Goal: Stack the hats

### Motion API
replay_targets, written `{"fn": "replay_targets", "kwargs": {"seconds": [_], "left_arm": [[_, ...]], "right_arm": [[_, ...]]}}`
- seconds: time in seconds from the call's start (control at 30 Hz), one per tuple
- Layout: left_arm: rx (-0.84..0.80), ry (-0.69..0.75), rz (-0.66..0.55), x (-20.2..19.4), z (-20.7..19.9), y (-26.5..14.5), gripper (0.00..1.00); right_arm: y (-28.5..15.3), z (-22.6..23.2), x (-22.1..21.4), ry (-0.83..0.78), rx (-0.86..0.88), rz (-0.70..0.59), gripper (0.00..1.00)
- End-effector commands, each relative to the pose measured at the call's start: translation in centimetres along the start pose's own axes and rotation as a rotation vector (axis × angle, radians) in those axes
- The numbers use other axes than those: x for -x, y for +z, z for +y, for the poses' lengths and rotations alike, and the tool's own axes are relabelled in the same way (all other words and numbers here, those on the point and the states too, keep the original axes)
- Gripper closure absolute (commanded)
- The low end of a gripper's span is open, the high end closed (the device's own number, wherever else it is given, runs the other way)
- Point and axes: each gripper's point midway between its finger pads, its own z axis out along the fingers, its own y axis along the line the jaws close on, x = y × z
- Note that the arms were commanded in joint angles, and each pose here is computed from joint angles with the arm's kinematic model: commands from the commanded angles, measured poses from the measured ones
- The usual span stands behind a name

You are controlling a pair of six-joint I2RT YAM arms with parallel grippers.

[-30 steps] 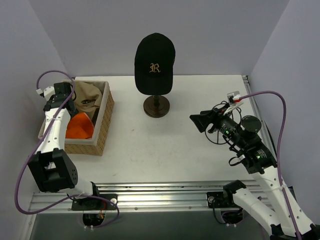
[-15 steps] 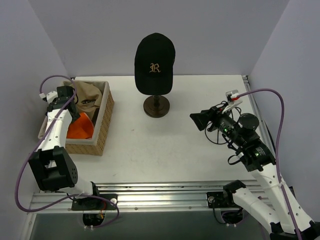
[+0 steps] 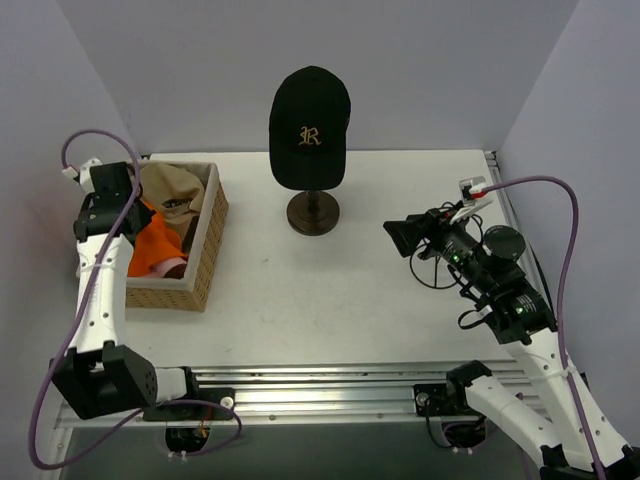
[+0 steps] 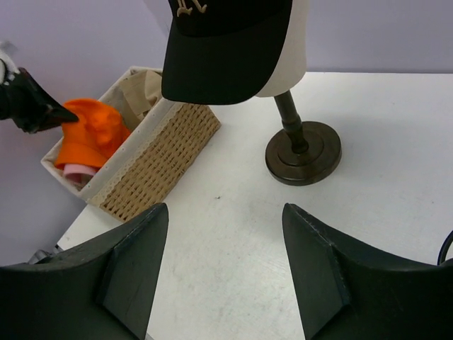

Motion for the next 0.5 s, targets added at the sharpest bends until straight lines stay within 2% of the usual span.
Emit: {"fn": "replay_targets", "kwargs": {"seconds": [0.0, 0.13, 0.33, 0.47], "left_arm": [[-0.352, -0.059, -0.195, 7.0, -5.1, -9.2, 0.98], [-0.602, -0.007, -0.206, 7.4, -8.2, -15.3, 0.98], [-0.837, 0.026, -0.252, 6.4, -9.7, -22.4, 0.98], [-0.855, 0.011, -0.318, 6.9, -9.0, -24.1, 0.98]], "right_arm": [[-0.4, 2.3, 4.4, -0.021, 0.056, -0.115, 0.38], [-0.5, 4.0, 6.1, -0.008, 0.126, -0.162, 0.36], [1.5, 5.8, 7.0, 0.002, 0.219, -0.138, 0.32], [3.3, 6.7, 6.6, 0.035, 0.253, -0.101, 0.31]]}}
